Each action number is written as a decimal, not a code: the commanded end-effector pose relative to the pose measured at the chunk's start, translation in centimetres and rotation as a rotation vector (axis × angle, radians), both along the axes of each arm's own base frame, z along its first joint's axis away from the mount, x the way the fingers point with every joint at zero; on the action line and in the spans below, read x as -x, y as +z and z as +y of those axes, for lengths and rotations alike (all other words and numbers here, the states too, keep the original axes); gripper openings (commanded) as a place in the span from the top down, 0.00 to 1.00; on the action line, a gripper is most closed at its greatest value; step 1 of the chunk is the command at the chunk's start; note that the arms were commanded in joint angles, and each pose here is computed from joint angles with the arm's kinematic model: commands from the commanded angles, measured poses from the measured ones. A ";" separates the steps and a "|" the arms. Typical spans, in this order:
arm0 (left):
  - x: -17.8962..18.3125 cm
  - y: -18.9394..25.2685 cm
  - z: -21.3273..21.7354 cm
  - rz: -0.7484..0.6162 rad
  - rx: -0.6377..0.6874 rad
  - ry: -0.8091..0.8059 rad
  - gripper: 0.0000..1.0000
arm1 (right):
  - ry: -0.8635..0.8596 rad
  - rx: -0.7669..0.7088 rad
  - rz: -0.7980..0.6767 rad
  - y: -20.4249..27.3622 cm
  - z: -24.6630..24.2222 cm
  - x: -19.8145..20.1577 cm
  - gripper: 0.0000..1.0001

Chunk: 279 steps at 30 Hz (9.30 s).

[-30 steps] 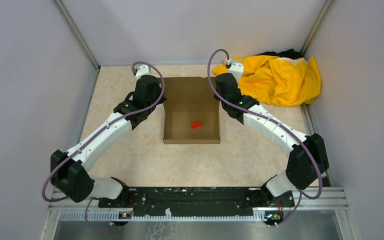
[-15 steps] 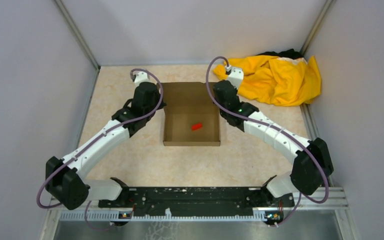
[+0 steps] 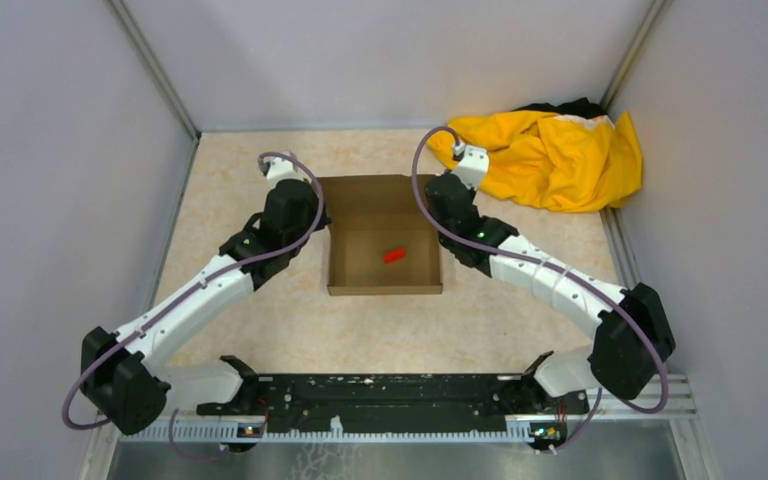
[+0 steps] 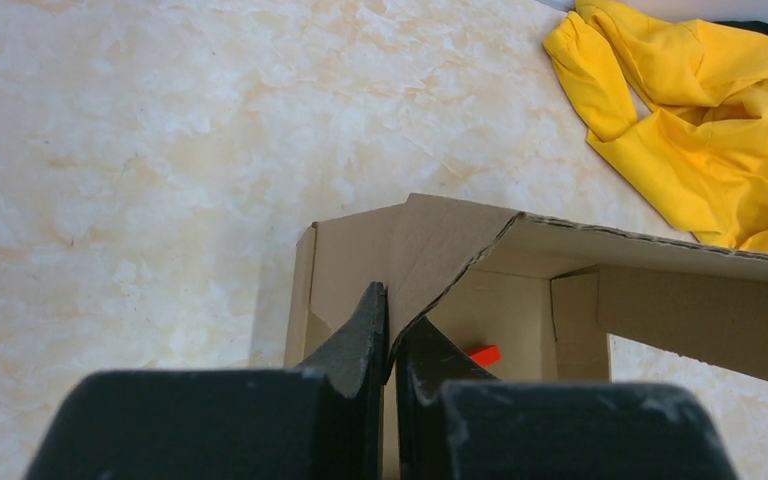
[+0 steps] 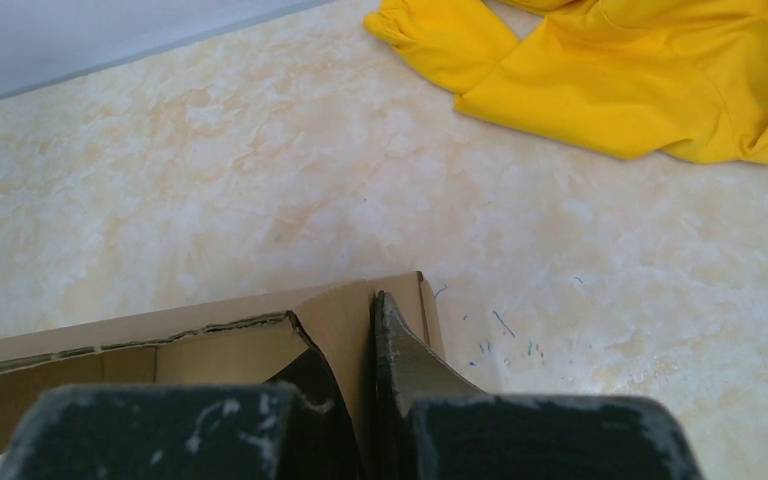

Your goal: Fold the paper box

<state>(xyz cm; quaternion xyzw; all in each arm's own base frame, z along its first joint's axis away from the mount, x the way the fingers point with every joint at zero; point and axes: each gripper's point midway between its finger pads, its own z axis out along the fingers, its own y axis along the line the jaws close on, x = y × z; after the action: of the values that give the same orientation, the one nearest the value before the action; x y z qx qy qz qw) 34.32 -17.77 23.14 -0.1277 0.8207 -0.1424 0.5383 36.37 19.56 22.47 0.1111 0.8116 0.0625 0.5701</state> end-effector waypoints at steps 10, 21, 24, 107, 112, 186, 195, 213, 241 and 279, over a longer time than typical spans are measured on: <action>2.4 -2.4 0.4 0.018 -0.013 -0.018 0.94 | -0.006 -0.069 -0.004 -0.7 0.0 2.1 1.00; 3.7 -4.2 0.0 0.029 -0.038 -0.043 0.94 | -0.017 -0.073 0.005 -2.5 -0.7 3.1 1.00; 4.1 -4.5 0.2 0.030 -0.045 -0.039 0.94 | -0.013 -0.071 0.007 -2.7 -0.6 3.3 1.00; 11.2 4.5 4.5 -0.017 0.010 -0.070 0.03 | 0.197 0.073 0.045 3.9 -6.1 11.2 0.17; 7.9 4.6 1.8 0.023 -0.124 -0.159 0.02 | 0.413 -0.002 0.148 5.2 -2.5 7.0 0.18; 7.8 -9.6 1.4 0.266 -0.032 -0.319 0.02 | 0.743 -0.301 0.302 -7.2 2.7 7.9 0.05; 7.3 -9.6 0.4 0.184 0.051 -0.369 0.02 | 0.792 -0.513 0.250 -8.6 3.4 7.3 0.01; 7.2 -13.4 0.8 0.250 0.061 -0.338 0.02 | 0.778 -0.552 0.278 -11.2 3.9 6.4 0.01; 7.4 -11.4 -1.5 0.229 0.145 -0.440 0.02 | 0.825 -0.596 0.229 -7.4 4.5 6.9 0.01; 9.4 1.7 -5.1 0.376 0.320 -0.579 0.02 | 0.789 -0.809 0.418 3.5 4.4 11.5 0.01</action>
<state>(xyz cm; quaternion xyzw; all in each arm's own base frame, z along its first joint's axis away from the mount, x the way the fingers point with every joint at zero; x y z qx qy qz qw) 26.73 -19.60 21.77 -0.0173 0.8952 -0.3019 0.3275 26.21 22.10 19.56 0.0717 0.8346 0.4853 0.2505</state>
